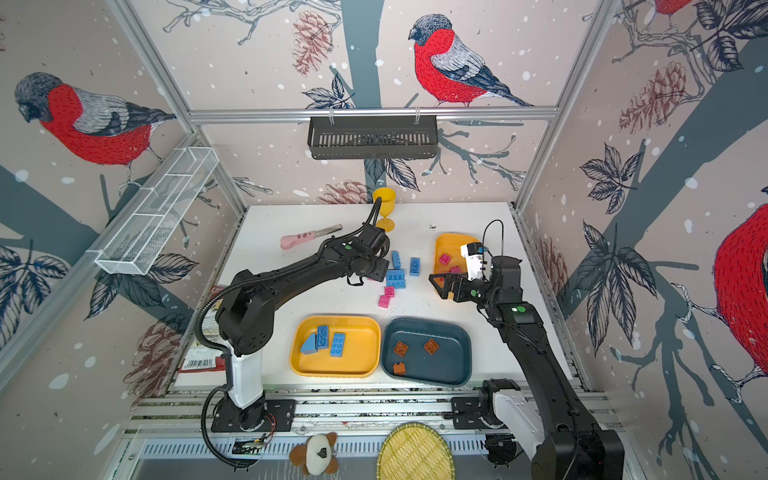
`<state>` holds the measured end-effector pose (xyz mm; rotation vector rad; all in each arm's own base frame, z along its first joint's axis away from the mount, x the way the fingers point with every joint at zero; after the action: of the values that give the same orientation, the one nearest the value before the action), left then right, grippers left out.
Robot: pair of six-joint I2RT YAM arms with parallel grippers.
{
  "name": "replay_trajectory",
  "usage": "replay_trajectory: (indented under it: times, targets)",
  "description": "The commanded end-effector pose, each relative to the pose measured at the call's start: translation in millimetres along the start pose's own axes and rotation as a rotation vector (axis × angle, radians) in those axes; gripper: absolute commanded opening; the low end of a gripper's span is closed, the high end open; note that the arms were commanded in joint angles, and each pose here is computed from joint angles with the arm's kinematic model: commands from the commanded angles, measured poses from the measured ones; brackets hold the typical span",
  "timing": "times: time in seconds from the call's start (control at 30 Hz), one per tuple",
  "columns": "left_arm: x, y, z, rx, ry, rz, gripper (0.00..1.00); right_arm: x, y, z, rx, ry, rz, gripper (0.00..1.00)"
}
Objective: Sort the legos into containers by color
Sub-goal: 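Move the left gripper back to the pile above another pink brick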
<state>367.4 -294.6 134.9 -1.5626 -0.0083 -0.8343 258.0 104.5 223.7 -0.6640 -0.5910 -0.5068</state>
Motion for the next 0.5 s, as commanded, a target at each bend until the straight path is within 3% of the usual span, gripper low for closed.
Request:
replay_trajectory:
  times: [0.0, 0.17, 0.47]
  targets:
    - [-8, 14, 18, 0.083, -0.044, 0.02, 0.66, 6, 5, 8, 0.022, -0.024, -0.02, 0.99]
    - [-13, 36, 23, 0.113, -0.058, 0.047, 0.66, 3, 12, 11, 0.025, -0.027, -0.008, 0.99]
    - [-7, 61, 12, 0.026, -0.084, 0.051, 0.63, 1, 15, 9, 0.019, -0.024, 0.002, 0.99]
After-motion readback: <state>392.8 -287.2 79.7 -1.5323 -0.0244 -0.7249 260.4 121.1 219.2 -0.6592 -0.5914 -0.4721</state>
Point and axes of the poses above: each gripper's point midway between its finger pads, its own y axis out along the fingers, its own z axis along the line the jaws close on, x = y × z, the point moved 4 cm from there along -y, back along the fingers, and after that the axes turned 9 degrees about y, right-handed, at the moved point
